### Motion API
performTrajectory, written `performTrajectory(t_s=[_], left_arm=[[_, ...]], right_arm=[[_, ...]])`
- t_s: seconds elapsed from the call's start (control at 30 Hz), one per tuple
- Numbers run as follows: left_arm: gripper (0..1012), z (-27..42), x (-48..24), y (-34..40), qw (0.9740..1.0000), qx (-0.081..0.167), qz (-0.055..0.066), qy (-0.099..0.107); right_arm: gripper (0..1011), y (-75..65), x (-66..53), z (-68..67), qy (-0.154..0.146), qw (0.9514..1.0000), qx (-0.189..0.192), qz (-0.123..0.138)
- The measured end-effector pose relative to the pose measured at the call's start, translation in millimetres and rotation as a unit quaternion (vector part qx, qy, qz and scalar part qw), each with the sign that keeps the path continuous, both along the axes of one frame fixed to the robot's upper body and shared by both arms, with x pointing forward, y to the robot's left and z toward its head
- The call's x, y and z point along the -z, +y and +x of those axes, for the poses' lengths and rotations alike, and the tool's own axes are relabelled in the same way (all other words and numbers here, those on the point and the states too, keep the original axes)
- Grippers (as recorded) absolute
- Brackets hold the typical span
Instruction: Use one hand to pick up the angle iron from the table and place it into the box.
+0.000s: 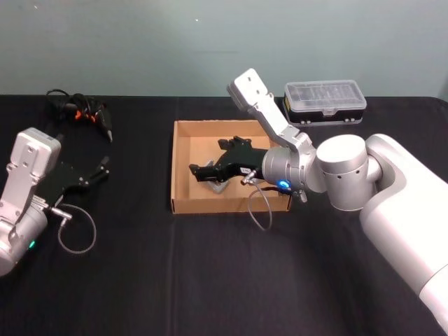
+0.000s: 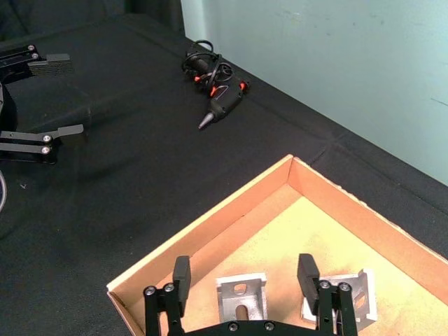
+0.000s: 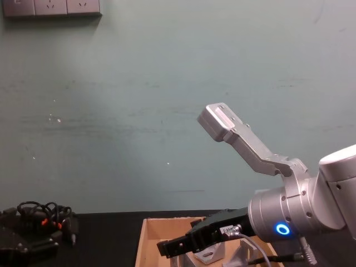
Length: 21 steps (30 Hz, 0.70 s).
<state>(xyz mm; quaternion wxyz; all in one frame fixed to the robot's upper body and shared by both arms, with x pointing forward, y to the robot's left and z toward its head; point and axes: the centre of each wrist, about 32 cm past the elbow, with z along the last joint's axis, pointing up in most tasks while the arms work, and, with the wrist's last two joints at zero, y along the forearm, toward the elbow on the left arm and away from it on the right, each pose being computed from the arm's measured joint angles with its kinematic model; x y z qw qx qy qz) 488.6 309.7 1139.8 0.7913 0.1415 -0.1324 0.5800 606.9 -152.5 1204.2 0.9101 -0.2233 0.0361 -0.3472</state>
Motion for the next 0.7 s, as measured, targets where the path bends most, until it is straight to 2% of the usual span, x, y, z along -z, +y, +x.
performTrajectory(t_s=[0.07, 0.37, 0.5, 0.6, 0.63, 0.67, 0.7], left_arm=[[1011, 0.0, 0.0, 0.0, 1.0, 0.0, 0.0, 0.0], [1011, 0.0, 0.0, 0.0, 1.0, 0.0, 0.0, 0.0], [1011, 0.0, 0.0, 0.0, 1.0, 0.0, 0.0, 0.0], [1011, 0.0, 0.0, 0.0, 1.0, 0.0, 0.0, 0.0], [1011, 0.0, 0.0, 0.0, 1.0, 0.0, 0.0, 0.0], [1011, 0.0, 0.0, 0.0, 1.0, 0.0, 0.0, 0.0], [1011, 0.0, 0.0, 0.0, 1.0, 0.0, 0.0, 0.0]], right_arm=[[1003, 0.0, 0.0, -0.1, 0.0, 1.0, 0.0, 0.0], [1000, -0.5, 0.2, -1.5, -0.002, 1.0, 0.0, 0.002], [1000, -4.5, 2.7, -11.1, -0.024, 0.9996, 0.009, 0.014], [1000, -10.5, 6.2, -26.7, -0.054, 0.9974, 0.029, 0.038], [1000, -10.5, 6.2, -26.7, -0.054, 0.9974, 0.029, 0.038], [1000, -12.5, 9.0, -35.7, -0.068, 0.9957, 0.039, 0.048], [1000, -13.2, 10.0, -39.0, -0.073, 0.995, 0.044, 0.052]])
